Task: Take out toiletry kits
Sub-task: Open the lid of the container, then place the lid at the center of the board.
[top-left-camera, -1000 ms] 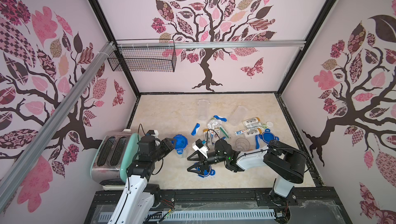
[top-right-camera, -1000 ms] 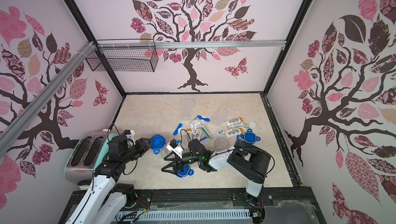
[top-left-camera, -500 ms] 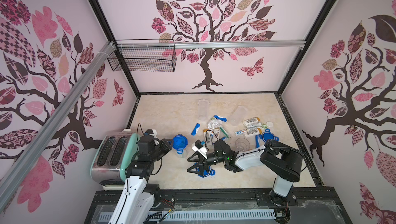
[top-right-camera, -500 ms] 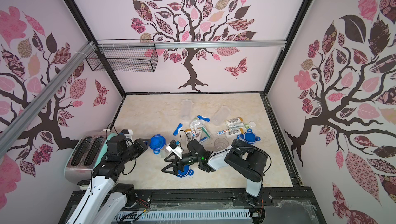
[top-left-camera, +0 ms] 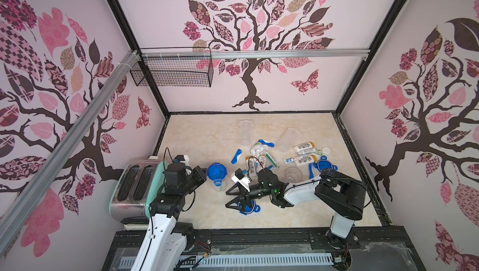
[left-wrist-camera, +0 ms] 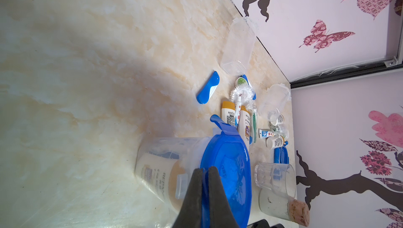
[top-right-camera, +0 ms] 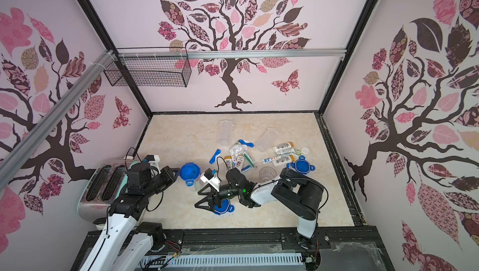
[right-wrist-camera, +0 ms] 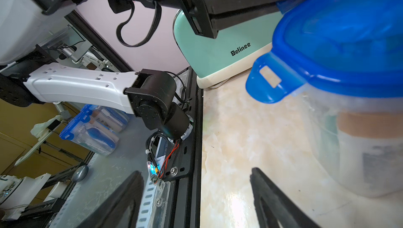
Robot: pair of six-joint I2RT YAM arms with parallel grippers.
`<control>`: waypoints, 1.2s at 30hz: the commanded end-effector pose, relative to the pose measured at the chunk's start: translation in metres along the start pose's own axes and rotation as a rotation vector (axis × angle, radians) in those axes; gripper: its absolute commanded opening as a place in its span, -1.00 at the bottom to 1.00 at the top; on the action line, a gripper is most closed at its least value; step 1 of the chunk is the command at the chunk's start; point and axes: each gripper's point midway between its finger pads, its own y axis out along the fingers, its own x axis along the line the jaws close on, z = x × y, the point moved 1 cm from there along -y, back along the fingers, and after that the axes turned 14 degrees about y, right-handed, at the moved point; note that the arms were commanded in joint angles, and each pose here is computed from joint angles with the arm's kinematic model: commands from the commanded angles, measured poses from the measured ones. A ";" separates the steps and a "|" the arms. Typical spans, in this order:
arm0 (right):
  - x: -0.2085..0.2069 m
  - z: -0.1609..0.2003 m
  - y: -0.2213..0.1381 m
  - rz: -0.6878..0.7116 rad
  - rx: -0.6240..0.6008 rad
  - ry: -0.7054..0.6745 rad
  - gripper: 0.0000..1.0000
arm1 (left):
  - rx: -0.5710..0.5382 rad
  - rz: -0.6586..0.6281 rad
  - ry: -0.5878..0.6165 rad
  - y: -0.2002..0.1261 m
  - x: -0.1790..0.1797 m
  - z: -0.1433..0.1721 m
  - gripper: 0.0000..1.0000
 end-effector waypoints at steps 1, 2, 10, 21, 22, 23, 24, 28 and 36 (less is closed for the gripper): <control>0.001 -0.007 0.002 -0.003 -0.006 -0.014 0.60 | -0.003 0.052 0.033 -0.007 -0.014 -0.006 -0.92; 0.001 -0.007 0.002 -0.002 -0.006 -0.014 0.60 | -0.002 0.083 0.040 -0.007 -0.020 -0.008 -0.94; 0.001 -0.009 0.000 0.006 -0.012 -0.023 0.60 | 0.048 0.215 0.135 -0.013 -0.052 -0.017 -0.95; -0.004 -0.033 -0.035 0.037 -0.098 -0.025 0.60 | 0.121 0.301 0.210 -0.012 -0.077 -0.017 -0.95; -0.006 -0.037 -0.041 0.043 -0.115 -0.024 0.60 | 0.124 0.310 0.232 -0.013 -0.082 -0.018 -0.95; -0.007 -0.040 -0.045 0.047 -0.129 -0.022 0.60 | 0.137 0.313 0.251 -0.013 -0.085 -0.017 -0.95; -0.008 -0.043 -0.049 0.055 -0.143 -0.019 0.60 | 0.142 0.315 0.274 -0.014 -0.090 -0.016 -0.95; -0.010 -0.050 -0.061 0.085 -0.183 -0.030 0.60 | 0.188 0.299 0.357 -0.018 -0.100 -0.009 -1.00; -0.059 -0.081 -0.120 0.469 -0.419 0.007 0.65 | 0.279 0.161 0.387 -0.029 -0.078 0.023 -1.00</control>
